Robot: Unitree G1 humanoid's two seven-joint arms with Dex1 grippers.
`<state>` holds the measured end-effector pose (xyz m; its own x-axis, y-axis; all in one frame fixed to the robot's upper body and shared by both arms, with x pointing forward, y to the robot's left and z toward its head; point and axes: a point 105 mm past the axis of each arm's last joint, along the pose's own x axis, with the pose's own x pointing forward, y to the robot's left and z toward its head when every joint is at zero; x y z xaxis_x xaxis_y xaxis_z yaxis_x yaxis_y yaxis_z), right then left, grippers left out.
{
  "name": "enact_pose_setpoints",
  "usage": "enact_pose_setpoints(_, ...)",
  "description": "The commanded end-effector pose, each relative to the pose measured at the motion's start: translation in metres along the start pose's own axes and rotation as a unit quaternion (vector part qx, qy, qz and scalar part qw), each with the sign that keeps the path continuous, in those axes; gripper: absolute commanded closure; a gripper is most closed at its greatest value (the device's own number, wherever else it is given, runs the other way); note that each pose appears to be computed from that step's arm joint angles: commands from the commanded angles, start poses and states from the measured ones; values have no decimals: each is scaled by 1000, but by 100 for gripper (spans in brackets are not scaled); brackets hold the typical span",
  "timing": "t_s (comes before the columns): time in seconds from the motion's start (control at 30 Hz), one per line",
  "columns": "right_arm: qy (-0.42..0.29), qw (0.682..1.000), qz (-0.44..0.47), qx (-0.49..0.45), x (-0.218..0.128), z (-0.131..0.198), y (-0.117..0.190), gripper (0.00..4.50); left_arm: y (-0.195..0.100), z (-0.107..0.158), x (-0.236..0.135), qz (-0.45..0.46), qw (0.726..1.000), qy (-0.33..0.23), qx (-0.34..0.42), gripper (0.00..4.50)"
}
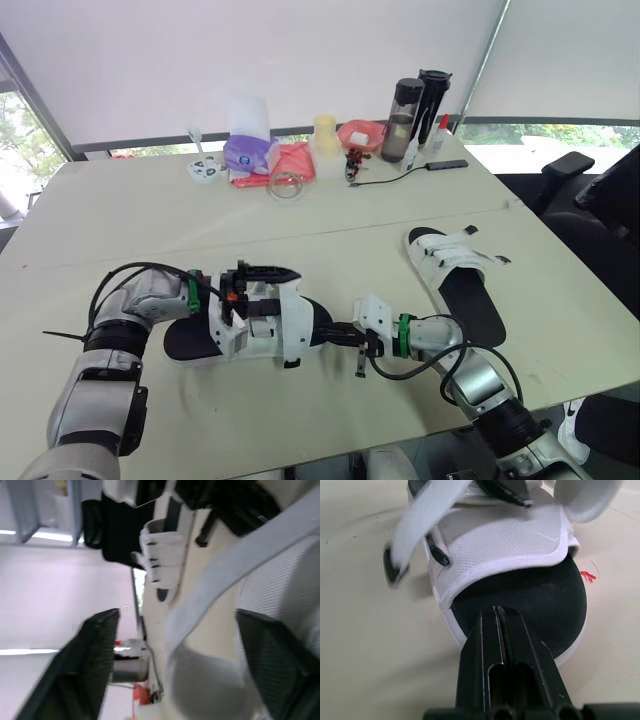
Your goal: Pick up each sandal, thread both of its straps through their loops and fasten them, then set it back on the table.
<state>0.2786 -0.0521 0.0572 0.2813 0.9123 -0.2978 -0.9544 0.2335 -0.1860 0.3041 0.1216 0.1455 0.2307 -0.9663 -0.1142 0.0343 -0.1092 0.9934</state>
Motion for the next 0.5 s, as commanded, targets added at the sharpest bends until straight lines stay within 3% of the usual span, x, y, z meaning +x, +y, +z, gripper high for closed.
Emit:
enact_pose_setpoints(0.03,84,995,3,53,-5,-48,11,450,-1,-18,-16,4,998,61,-30,5)
enact_pose_setpoints(0.37,87,995,6,57,-3,-52,11,450,-23,-27,-45,47,963,158,-214,5)
enact_pose_setpoints(0.5,88,994,11,57,-2,-54,11,450,-20,-26,-53,114,888,187,-403,5)
